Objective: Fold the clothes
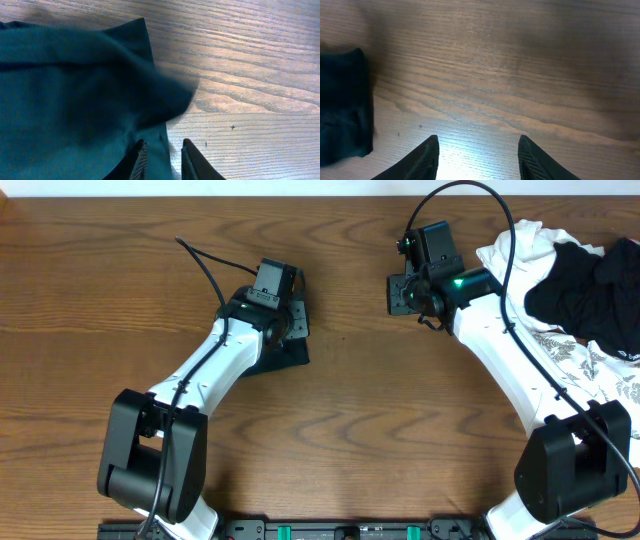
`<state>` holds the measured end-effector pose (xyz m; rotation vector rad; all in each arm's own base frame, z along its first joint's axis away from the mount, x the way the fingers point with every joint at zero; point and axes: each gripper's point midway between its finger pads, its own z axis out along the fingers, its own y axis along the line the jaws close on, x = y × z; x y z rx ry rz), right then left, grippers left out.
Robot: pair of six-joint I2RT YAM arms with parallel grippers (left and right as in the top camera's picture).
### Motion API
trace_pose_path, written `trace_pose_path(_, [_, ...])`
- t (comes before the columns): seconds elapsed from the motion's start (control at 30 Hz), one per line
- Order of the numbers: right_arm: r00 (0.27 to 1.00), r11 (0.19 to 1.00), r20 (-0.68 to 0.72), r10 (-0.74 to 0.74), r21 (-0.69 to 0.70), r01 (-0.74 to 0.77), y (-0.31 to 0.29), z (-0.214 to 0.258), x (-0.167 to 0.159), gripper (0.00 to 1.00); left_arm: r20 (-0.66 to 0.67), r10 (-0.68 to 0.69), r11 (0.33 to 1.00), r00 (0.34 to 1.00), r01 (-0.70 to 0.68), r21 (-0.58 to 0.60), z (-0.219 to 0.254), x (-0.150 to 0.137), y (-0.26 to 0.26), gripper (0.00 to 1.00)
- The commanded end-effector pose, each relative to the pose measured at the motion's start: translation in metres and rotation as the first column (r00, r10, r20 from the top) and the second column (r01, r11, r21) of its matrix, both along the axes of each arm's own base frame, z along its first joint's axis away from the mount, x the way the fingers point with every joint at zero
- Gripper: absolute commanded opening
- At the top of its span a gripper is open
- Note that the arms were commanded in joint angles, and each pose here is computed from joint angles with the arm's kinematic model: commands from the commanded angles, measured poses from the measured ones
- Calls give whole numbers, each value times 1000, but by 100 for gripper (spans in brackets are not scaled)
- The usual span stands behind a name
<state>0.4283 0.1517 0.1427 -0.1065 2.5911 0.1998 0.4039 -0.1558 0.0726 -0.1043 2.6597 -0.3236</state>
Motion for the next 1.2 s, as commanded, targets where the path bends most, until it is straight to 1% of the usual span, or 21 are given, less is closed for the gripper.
trace_pose_path(0.0, [1000,1000,-4,-27,0,27,-5,-1,1,49,14,10,1000,1000,-10,3,3,7,-1,25])
trace_pose_path(0.1, [1000,1000,-4,-27,0,27,-5,-1,1,50,14,10,1000,1000,-10,3,3,7,-1,30])
trace_pose_path(0.33, [1000,1000,-5,-27,-1,27,-5,-2,1,49,21,9,1000,1000,-9,7,4,9,0,30])
trace_pose_path(0.43, [1000,1000,-8,-25,0,25,-5,-2,1,50,64,51,996,997,-56,75,7,18,17,30])
trace_pose_path(0.47, [1000,1000,-9,-9,2,9,-3,-2,0,46,78,72,992,994,-79,94,9,21,25,30])
trace_pose_path(0.5, [999,999,-8,46,0,-46,1,-2,-1,29,91,94,988,991,-104,112,11,24,33,30])
trace_pose_path(0.53, [996,996,-7,85,-1,-85,4,-2,-2,18,99,103,986,990,-115,122,12,26,38,30])
trace_pose_path(0.57, [985,985,-5,171,0,-171,12,-2,-6,13,105,116,983,988,-129,133,14,28,45,30])
trace_pose_path(0.6, [974,974,-4,226,7,-226,18,-2,-9,13,111,134,979,985,-149,139,15,31,52,29])
trace_pose_path(0.63, [939,938,3,344,45,-343,34,0,-17,11,116,158,976,981,-173,133,17,35,62,29])
trace_pose_path(0.7, [907,903,16,421,88,-421,48,3,-24,9,115,179,975,977,-192,111,20,39,71,29])
trace_pose_path(0.77, [891,884,26,453,113,-453,59,5,-28,10,110,190,977,976,-199,75,22,43,78,28])
trace_pose_path(0.83, [881,873,37,472,117,-473,68,7,-31,10,107,203,975,973,-211,65,22,45,85,28])
trace_pose_path(0.97, [856,848,66,512,119,-517,88,10,-36,11,125,133,983,983,-147,111,22,47,87,29])
trace_pose_path(1.17, [835,827,61,547,113,-550,107,6,-46,12,122,147,976,982,-163,142,13,50,95,28])
